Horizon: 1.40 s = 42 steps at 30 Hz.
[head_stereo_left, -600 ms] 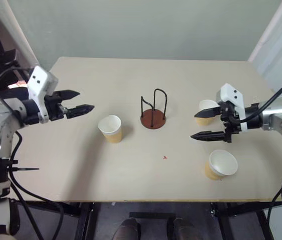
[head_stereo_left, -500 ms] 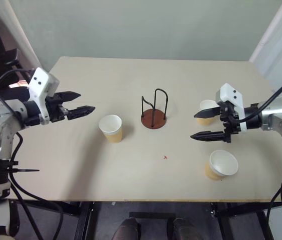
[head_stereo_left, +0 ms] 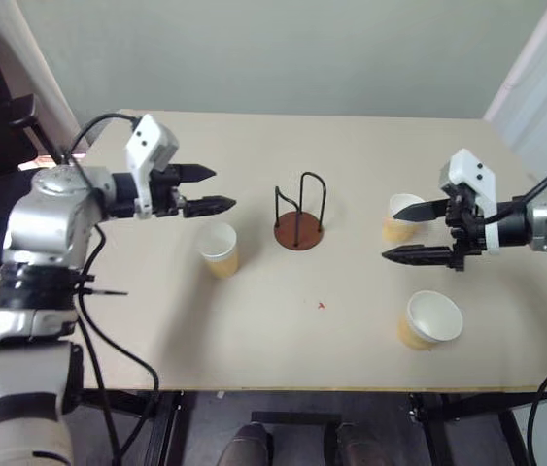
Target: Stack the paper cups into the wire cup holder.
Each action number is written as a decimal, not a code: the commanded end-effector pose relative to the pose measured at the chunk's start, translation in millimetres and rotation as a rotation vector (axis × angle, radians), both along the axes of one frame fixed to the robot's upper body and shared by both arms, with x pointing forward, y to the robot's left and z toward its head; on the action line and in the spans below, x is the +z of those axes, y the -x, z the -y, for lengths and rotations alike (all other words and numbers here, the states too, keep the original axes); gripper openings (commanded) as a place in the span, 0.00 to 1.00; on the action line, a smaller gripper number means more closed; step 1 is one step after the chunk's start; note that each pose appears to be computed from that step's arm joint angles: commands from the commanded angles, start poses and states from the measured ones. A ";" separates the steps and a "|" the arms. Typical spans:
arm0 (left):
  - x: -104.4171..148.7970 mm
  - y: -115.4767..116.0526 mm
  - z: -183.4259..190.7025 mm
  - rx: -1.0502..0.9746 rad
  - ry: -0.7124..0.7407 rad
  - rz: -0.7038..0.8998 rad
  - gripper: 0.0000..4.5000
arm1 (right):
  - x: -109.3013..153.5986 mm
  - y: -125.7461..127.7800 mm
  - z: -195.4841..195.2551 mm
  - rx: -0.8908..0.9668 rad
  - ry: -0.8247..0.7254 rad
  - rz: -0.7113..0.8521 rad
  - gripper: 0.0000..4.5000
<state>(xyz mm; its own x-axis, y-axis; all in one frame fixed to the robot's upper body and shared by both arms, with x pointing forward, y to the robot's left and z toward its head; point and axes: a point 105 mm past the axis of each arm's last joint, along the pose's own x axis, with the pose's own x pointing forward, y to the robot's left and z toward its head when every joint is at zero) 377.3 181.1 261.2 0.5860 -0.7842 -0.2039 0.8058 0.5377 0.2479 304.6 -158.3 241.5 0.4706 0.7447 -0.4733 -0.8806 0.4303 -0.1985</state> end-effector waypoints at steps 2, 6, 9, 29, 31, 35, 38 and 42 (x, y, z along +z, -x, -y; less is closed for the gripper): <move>-5.3 -3.6 9.0 -0.037 -0.007 -0.011 0.93 | 17.9 0.2 1.1 -0.052 -0.020 0.082 1.00; -25.5 5.9 20.4 -0.111 -0.032 -0.099 0.93 | 16.5 5.7 5.8 -0.062 0.003 0.072 1.00; -31.7 11.6 21.6 -0.138 -0.048 -0.137 0.93 | 17.7 10.3 9.9 -0.070 0.014 0.070 1.00; -47.1 -11.0 73.4 -0.102 -0.050 -0.130 0.93 | 18.7 12.1 18.3 -0.122 0.026 0.092 1.00; -46.9 -13.7 78.3 -0.100 -0.042 -0.133 0.93 | 18.2 12.1 18.3 -0.124 0.027 0.092 1.00; -52.8 -17.1 90.4 -0.111 -0.048 -0.137 0.93 | 17.9 13.6 20.7 -0.132 0.027 0.094 1.00; -56.4 -23.0 92.9 -0.085 -0.048 -0.139 0.93 | 17.4 15.0 21.7 -0.134 0.027 0.095 1.00; -63.5 -33.9 96.7 -0.029 -0.046 -0.141 0.93 | 18.7 21.1 19.0 -0.102 0.016 0.091 1.00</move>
